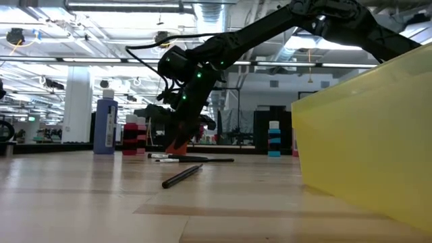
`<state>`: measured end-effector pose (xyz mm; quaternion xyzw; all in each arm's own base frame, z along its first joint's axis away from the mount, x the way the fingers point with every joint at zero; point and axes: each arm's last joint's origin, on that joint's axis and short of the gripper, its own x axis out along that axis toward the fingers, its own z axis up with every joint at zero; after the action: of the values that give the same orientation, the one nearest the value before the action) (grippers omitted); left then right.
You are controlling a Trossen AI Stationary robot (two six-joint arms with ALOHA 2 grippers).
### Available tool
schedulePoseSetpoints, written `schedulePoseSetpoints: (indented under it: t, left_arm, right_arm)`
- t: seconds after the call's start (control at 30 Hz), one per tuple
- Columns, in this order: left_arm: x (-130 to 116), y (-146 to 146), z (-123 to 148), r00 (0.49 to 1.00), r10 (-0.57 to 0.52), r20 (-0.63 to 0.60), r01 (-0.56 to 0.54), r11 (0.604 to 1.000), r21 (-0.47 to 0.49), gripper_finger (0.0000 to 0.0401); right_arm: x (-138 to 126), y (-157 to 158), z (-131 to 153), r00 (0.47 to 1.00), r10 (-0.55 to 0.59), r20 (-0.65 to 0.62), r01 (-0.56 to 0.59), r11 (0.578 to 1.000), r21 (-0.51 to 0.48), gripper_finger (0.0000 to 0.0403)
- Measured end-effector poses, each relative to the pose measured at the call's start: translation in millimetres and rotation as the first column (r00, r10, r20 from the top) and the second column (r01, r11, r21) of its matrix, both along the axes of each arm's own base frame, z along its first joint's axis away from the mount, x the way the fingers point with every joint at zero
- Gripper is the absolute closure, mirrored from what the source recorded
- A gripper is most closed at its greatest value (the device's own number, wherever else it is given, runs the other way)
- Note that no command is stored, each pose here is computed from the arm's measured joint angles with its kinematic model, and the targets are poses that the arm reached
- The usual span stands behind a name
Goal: Pick & Place Paint Supplies
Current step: Put the black paint brush into the orange cup
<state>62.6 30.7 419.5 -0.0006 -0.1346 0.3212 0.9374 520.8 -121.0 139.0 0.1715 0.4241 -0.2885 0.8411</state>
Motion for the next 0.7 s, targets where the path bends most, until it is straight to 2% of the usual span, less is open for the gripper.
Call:
schedulePoseSetpoints:
  t: [0.33, 0.43, 0.53, 0.7]
  left_arm:
    - [0, 0, 0, 1.000, 0.000, -0.005, 0.000, 1.000, -0.001, 0.0190]
    - [0, 0, -1, 1.000, -0.001, -0.004, 0.001, 1.000, -0.003, 0.0190]
    - [1, 0, -2, 1.000, -0.002, -0.018, 0.002, 1.000, -0.012, 0.0190]
    - [1, 0, -5, 0.999, -0.003, -0.052, 0.001, 1.000, -0.023, 0.0190]
  right_arm:
    - [5, 3, 3, 0.998, 0.027, 0.048, -0.026, 0.999, -0.025, 0.0276]
    - [4, 3, 2, 0.999, 0.006, 0.040, -0.006, 1.000, -0.003, 0.0279]
    - [5, 5, -13, 1.000, 0.006, 0.021, -0.007, 0.999, 0.031, 0.0282]
    - [10, 7, -22, 0.998, -0.016, 0.057, 0.012, 0.998, 0.062, 0.0285]
